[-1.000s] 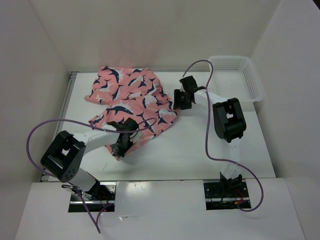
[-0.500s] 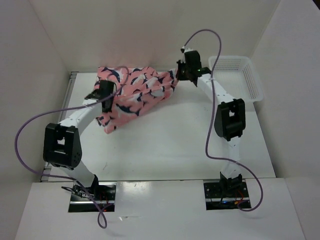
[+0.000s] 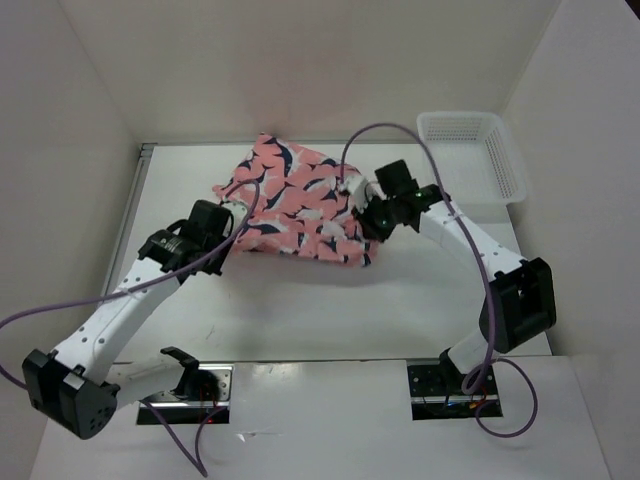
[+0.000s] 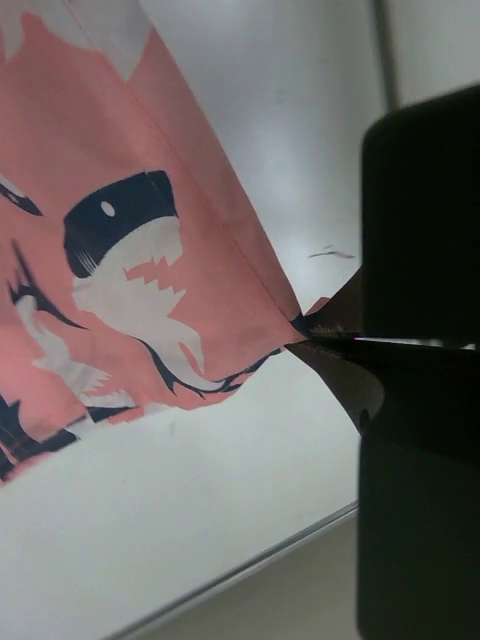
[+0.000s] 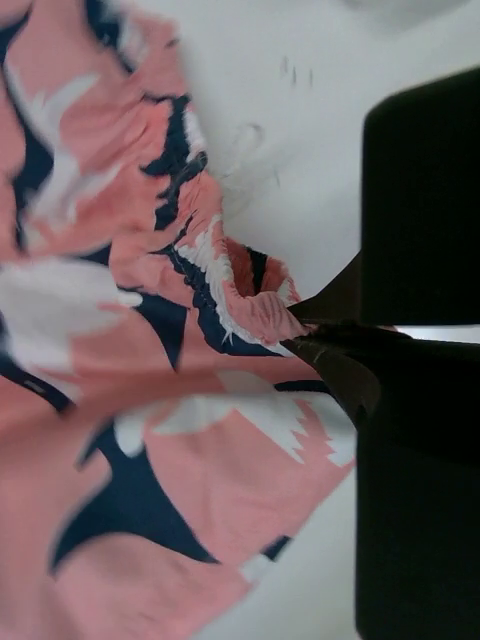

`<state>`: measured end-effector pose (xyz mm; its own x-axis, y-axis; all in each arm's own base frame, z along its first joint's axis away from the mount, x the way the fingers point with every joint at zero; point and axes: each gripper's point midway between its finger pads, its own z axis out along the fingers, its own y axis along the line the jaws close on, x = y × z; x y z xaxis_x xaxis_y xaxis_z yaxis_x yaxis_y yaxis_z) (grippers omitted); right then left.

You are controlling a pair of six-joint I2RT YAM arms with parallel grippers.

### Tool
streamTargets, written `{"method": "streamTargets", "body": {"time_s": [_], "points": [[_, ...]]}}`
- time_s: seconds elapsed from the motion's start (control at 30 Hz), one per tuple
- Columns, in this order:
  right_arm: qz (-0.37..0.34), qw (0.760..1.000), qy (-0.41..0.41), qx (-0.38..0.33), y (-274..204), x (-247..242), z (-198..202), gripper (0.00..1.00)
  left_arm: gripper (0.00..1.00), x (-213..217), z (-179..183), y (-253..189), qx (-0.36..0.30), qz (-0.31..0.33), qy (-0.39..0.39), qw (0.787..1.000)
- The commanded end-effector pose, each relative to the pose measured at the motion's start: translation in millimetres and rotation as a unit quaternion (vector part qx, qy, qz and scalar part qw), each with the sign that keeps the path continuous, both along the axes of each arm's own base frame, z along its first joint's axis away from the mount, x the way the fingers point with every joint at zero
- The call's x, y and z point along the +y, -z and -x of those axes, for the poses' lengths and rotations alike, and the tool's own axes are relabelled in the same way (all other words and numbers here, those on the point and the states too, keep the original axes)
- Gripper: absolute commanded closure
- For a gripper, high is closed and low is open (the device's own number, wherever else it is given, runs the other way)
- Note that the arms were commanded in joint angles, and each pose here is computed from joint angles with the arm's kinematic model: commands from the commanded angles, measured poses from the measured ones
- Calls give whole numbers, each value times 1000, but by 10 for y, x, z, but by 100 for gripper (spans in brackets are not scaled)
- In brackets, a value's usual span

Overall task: Fold and stack the shorts
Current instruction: Fold the shorts

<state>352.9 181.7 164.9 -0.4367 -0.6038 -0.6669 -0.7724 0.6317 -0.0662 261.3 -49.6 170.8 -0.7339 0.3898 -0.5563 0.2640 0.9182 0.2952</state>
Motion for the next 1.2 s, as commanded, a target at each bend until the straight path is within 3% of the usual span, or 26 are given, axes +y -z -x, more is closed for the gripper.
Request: {"method": "streamTargets", "body": {"time_s": [0.0, 0.17, 0.23, 0.3, 0.43, 0.47, 0.53, 0.57, 0.63, 0.7, 0.77, 0.9, 0.97, 1.1, 1.17], "points": [[105, 978, -165, 75, 430, -248, 829, 100, 100, -78, 720, 103, 119, 11, 66, 991], [210, 929, -254, 167, 762, -743, 1401, 100, 99, -100, 980, 134, 192, 18, 78, 978], [218, 923, -258, 181, 758, -798, 1471, 100, 99, -100, 980, 134, 192, 18, 78, 978], [214, 925, -260, 180, 724, -776, 1463, 100, 99, -174, 781, 75, 150, 28, 80, 985], [184, 934, -261, 163, 538, -620, 1360, 100, 99, -267, 78, -351, -12, 35, 52, 998], [184, 934, -257, 167, 512, -612, 1349, 100, 99, -359, -209, -592, -80, 53, 45, 994], [164, 940, -256, 153, 384, -492, 1243, 100, 100, -280, -600, -829, -148, 53, 1, 988], [154, 942, -254, 153, 326, -474, 1211, 100, 100, -318, -872, -1086, -211, 75, -12, 975], [108, 958, -223, 143, 142, -413, 942, 100, 100, -321, -1299, -1466, -273, 96, -34, 957], [69, 971, -164, 160, 37, -505, 658, 100, 100, -412, -1635, -1450, -267, 95, -36, 958], [34, 973, -132, 185, 47, -518, 524, 100, 99, -448, -1893, -1701, -296, 105, -42, 948], [17, 967, -91, 236, 336, -615, 370, 100, 97, -630, -2358, -1289, -268, 97, -38, 958], [12, 969, -75, 234, 344, -661, 269, 100, 97, -677, -2541, -1051, -250, 86, -42, 964], [-35, 976, -9, 213, 232, -812, -99, 100, 97, -723, -2911, -1136, -286, 93, -54, 952], [-52, 976, 25, 208, 180, -913, -246, 100, 97, -771, -3052, -1400, -311, 103, -54, 943]]}}
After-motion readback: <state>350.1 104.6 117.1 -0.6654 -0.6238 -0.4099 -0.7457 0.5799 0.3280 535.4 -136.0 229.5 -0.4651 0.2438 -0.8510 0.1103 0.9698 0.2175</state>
